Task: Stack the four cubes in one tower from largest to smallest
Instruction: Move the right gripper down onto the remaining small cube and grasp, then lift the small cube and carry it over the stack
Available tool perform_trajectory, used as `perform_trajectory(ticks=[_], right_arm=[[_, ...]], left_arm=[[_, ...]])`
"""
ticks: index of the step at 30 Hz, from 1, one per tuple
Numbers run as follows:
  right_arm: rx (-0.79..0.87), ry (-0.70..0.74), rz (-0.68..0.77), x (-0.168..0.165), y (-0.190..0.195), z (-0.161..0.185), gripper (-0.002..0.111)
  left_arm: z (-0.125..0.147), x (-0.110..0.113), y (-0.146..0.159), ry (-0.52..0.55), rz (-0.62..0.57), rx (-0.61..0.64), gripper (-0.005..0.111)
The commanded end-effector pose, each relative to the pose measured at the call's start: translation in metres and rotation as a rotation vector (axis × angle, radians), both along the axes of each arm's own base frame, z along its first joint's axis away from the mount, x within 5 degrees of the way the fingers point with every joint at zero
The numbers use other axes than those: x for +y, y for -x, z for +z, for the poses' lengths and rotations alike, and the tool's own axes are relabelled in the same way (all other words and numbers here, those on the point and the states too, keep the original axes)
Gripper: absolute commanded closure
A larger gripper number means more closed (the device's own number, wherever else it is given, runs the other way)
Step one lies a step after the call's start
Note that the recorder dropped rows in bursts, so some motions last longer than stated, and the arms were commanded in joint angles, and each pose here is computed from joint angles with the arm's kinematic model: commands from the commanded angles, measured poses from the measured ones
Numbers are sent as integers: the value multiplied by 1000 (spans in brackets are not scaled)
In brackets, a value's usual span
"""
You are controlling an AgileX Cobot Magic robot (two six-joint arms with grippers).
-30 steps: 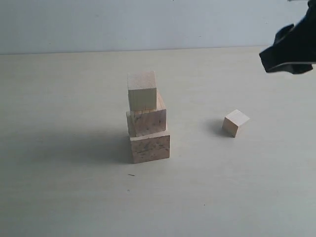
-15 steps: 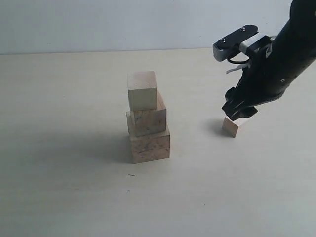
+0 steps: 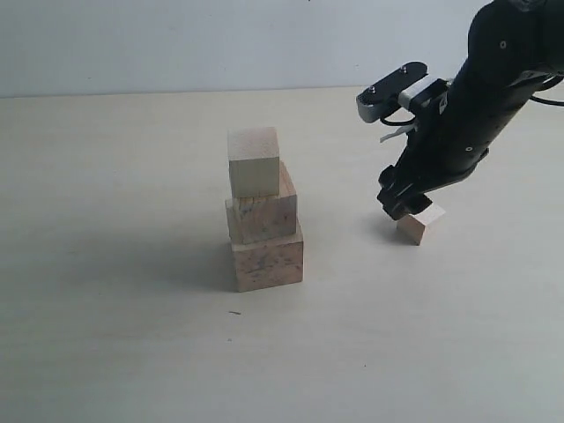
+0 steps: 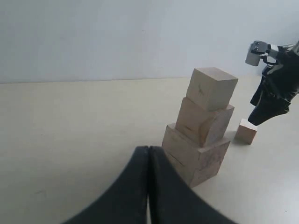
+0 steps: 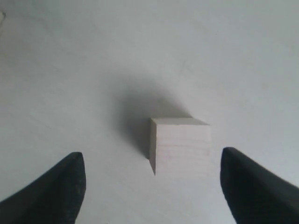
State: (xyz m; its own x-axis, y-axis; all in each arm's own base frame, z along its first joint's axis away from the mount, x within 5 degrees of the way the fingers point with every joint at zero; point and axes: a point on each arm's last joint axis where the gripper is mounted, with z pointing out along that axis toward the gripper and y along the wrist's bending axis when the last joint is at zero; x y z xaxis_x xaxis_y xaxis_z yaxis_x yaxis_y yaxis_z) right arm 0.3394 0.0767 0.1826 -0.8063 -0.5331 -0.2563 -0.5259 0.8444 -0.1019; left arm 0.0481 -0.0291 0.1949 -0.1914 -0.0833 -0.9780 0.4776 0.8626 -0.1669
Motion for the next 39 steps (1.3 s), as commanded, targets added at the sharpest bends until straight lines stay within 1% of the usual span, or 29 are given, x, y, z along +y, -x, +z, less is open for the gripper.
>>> perform_trajectory(ticks=[1, 8, 16, 22, 29, 32, 36, 39], right_arm=[[23, 26, 9, -5, -5, -11, 33], [57, 48, -2, -13, -9, -28, 33], [74, 49, -2, -12, -12, -41, 33], [57, 41, -21, -13, -14, -42, 39], [85, 43, -41, -16, -15, -54, 41], [72, 36, -53, -15, -17, -53, 48], [80, 33, -67, -15, -16, -54, 71], [95, 22, -131, -16, -13, -49, 89]], left_arm=[[0, 0, 0, 3, 3, -6, 107], [0, 0, 0, 3, 3, -6, 107], [0, 0, 0, 3, 3, -6, 107], [0, 0, 0, 3, 3, -6, 107], [0, 0, 0, 3, 3, -6, 107], [0, 0, 0, 3, 3, -6, 107], [0, 0, 0, 3, 3, -6, 107], [0, 0, 0, 3, 3, -6, 107]])
